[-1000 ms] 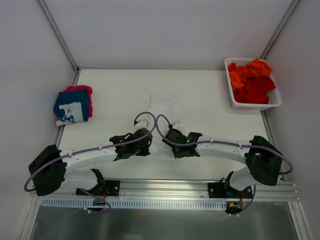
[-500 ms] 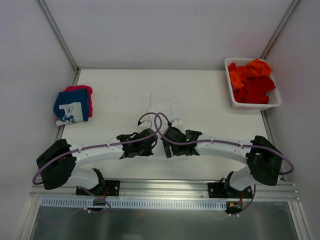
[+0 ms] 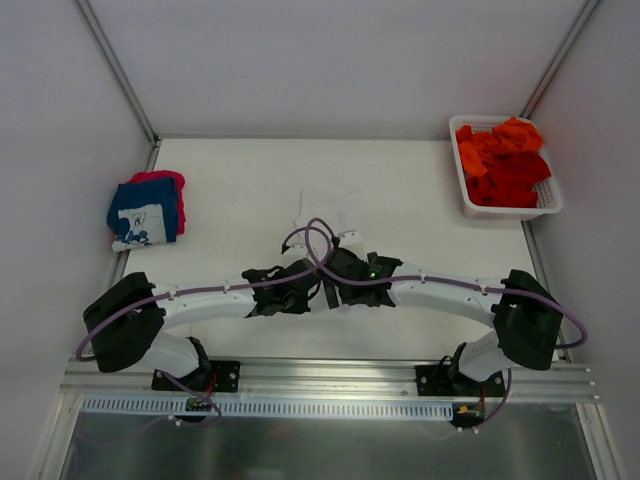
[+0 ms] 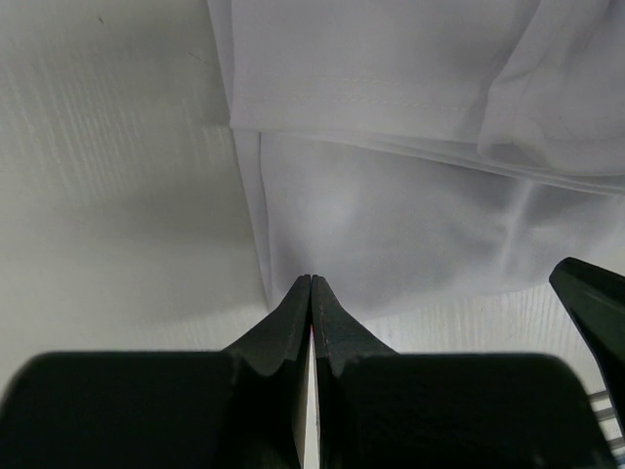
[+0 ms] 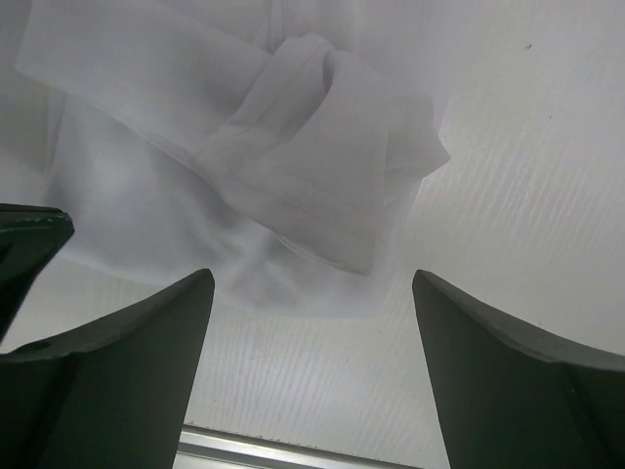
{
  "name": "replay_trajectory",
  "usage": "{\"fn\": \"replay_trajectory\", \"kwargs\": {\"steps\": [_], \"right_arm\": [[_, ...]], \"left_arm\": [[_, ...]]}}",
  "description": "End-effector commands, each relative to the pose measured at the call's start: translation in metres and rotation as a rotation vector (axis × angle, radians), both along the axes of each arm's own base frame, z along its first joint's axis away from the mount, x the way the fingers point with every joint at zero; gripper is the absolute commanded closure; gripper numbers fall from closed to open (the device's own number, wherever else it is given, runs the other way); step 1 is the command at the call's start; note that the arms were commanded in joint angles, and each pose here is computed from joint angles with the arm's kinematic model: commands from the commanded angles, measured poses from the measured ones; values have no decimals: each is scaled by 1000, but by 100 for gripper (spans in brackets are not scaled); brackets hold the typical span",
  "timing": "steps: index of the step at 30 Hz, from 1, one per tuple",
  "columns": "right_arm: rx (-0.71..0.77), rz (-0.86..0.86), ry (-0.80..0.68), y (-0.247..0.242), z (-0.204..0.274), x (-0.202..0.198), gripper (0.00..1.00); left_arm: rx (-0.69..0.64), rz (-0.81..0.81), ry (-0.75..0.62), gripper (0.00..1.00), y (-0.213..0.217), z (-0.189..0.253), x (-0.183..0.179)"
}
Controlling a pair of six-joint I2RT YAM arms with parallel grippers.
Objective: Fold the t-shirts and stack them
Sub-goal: Fold the tshirt
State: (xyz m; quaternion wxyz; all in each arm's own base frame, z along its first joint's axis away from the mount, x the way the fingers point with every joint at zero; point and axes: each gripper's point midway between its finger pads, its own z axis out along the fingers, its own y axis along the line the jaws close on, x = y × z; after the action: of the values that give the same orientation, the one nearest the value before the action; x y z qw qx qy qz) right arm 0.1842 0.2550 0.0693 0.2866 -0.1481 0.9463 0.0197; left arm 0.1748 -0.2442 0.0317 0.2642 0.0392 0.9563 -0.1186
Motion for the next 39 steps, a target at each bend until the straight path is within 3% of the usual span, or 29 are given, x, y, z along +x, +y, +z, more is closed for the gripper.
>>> {"fn": "replay_trajectory", "kwargs": {"steps": [1,11,16,19,39], "right_arm": [[7,1,-53,9,18,12,14],[-11,7,-17,15,4,17,69],[-22,-5,-7,13,-4,23,83],[-35,-16,-11,12,-7,29,99],[-28,-42,-6,29,-2,117,96]], "left_arm": [[-31,11,-17,100,-12,7,5],[-20,14,-9,100,-10,2,4],[-21,19,-7,100,-8,1,2],[-22,19,-1,100,-6,-1,0],[7,34,21,100,10,-14,-10]]}}
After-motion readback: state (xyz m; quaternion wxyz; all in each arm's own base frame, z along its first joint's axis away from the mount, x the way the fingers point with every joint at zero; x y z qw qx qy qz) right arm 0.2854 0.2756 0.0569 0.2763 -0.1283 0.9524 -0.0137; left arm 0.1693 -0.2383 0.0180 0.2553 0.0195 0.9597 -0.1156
